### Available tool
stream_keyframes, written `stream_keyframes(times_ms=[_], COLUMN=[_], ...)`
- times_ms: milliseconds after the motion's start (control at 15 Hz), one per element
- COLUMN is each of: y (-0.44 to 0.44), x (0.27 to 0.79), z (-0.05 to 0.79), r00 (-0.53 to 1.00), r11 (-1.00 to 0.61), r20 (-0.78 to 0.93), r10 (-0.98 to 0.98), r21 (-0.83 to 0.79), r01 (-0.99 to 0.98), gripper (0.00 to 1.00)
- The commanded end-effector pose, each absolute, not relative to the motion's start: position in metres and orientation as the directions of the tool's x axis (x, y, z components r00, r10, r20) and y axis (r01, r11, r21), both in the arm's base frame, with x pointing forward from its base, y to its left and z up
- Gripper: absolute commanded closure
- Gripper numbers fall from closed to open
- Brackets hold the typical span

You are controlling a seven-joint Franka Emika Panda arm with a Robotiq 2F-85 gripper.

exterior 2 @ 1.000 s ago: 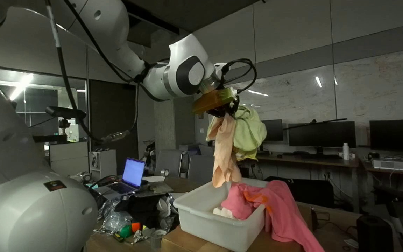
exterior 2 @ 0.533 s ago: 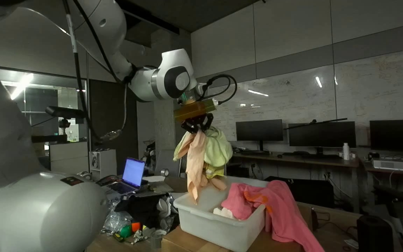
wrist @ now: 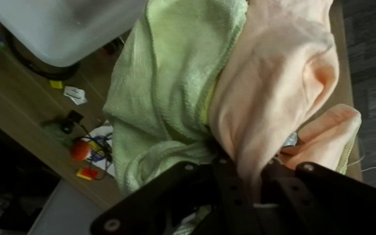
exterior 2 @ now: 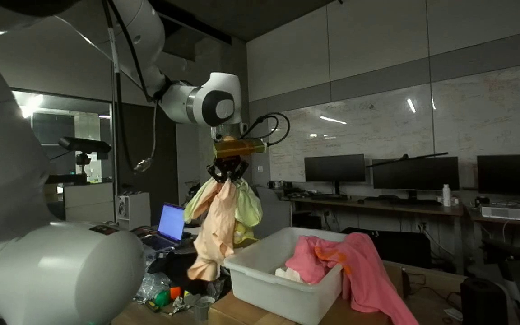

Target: Remove the clothes and towels from the bowl and put them on the table

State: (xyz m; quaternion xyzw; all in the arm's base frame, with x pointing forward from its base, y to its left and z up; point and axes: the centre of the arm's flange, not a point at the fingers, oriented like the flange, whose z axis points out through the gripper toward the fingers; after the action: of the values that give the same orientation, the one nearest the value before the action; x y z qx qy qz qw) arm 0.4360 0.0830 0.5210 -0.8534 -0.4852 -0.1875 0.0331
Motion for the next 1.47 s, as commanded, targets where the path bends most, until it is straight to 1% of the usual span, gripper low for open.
stream_keyframes(times_ms=[0,400,733,800,867,1000,1067,1200,1400], y=[0.095,0.113,0.124,0.124,0.123,0.121,0.119,0.113,0.089], x=[0.453,0.476,0.494,0.497,0.5,0.504,0.505,0.509,0.517], z=[0.533,0.529,0.525,0.523,0.522,0.52,0.519,0.518,0.508], r00=[0.354,0.399,0.439,0.444,0.451,0.457,0.461,0.479,0.559], r11=[-0.396,-0.415,-0.467,-0.478,-0.49,-0.512,-0.523,-0.558,-0.648], r20=[0.384,0.424,0.425,0.422,0.419,0.425,0.427,0.427,0.372], r10=[0.853,0.813,0.792,0.79,0.788,0.782,0.778,0.767,0.742], r21=[0.034,-0.056,-0.043,-0.03,-0.018,0.019,0.035,0.074,0.181], r01=[0.918,0.908,0.883,0.878,0.872,0.859,0.852,0.827,0.74], gripper=[0.9,0.9,0.9,0.62,0.62,0.48,0.38,0.23,0.01])
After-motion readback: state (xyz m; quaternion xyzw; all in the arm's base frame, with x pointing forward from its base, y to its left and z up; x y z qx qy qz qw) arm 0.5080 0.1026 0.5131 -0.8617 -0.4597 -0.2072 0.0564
